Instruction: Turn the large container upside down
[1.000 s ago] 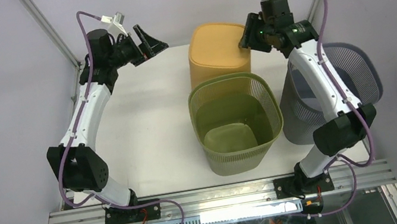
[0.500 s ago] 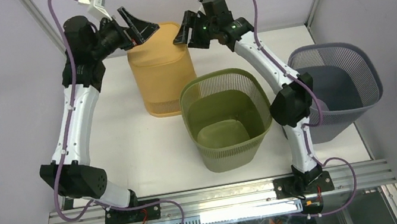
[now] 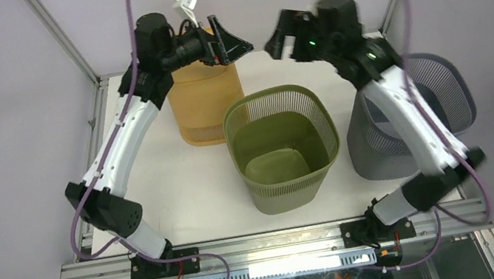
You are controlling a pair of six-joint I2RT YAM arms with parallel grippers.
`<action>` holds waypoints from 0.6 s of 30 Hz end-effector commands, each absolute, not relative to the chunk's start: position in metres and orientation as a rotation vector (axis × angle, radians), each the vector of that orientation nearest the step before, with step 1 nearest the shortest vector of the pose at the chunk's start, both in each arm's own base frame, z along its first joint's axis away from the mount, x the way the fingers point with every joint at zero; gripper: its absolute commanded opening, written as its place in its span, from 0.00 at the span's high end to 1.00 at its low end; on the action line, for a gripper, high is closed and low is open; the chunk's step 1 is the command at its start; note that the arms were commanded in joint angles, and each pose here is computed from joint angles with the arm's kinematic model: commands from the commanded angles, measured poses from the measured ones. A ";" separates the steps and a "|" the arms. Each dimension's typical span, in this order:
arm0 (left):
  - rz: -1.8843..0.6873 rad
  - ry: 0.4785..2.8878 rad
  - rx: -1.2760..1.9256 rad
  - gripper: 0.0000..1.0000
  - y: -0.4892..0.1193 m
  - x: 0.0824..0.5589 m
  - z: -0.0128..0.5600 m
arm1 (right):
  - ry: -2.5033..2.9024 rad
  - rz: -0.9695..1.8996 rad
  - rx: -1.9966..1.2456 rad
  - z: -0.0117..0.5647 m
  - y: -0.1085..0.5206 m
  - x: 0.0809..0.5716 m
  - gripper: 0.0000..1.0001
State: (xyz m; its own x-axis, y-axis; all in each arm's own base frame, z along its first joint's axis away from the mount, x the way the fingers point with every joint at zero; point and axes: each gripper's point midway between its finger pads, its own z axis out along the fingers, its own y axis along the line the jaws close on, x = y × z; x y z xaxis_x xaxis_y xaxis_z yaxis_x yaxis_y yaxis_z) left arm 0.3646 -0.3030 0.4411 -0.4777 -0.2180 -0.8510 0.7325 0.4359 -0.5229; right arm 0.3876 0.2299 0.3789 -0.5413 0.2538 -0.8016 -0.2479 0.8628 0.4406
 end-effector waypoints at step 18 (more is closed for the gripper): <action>-0.852 2.106 0.173 0.01 -0.259 0.486 0.306 | 2.390 0.355 -0.149 0.340 0.111 0.194 0.11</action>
State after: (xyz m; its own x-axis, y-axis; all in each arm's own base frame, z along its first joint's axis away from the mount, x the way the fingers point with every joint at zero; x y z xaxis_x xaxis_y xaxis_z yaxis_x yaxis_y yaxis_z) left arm 0.4557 -0.3292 0.3484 -0.5865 -0.1422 -0.7974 0.5913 0.5976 -0.5415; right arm 0.2248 0.1170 0.3752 -0.6134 0.0879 -0.7849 -0.1865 0.9495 0.2522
